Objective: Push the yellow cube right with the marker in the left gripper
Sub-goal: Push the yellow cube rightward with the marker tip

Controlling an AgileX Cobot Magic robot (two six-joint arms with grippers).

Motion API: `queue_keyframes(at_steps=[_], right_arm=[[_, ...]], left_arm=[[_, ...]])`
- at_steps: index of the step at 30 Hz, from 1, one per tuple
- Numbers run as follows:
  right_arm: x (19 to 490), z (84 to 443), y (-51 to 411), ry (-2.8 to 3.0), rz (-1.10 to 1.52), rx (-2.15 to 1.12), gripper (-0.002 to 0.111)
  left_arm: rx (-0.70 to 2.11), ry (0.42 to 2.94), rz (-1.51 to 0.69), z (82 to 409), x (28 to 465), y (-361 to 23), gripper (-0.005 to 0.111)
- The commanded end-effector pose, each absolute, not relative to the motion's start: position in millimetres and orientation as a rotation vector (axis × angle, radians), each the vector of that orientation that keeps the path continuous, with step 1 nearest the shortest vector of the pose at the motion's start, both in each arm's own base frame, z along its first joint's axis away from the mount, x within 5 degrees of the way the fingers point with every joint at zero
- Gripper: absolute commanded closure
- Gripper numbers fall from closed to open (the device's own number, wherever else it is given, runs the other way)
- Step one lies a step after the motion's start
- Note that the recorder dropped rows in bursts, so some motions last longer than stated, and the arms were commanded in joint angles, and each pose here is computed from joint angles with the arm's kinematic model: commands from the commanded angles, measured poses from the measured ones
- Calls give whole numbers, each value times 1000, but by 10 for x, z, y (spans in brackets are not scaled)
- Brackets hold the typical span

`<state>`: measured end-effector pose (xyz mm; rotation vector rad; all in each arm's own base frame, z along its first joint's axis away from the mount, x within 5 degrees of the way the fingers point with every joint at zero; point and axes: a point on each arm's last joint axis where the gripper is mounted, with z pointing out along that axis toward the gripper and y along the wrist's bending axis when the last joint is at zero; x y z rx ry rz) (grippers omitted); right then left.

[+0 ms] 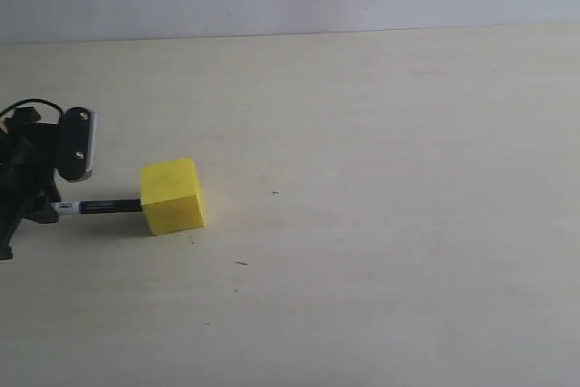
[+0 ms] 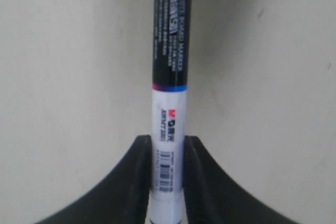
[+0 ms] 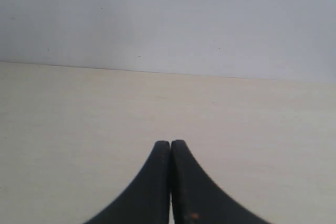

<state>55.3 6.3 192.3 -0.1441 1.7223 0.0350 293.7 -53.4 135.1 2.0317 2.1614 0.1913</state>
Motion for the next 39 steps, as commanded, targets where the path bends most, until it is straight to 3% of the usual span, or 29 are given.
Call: queue_keyframes(at_steps=[1, 12, 20, 39], right_arm=[[551, 1919, 61, 1713, 36, -136, 108], [551, 1917, 61, 1715, 36, -137, 108], [551, 1917, 61, 1715, 36, -137, 108], [551, 1917, 61, 1715, 36, -137, 108]], left_arm=[[2048, 2082, 175, 1376, 2958, -831, 107], [1933, 2130, 240, 1507, 3021, -666, 107], [2043, 1960, 190, 1515, 2889, -1173, 107], [1978, 2109, 176, 1500, 2908, -973, 107]])
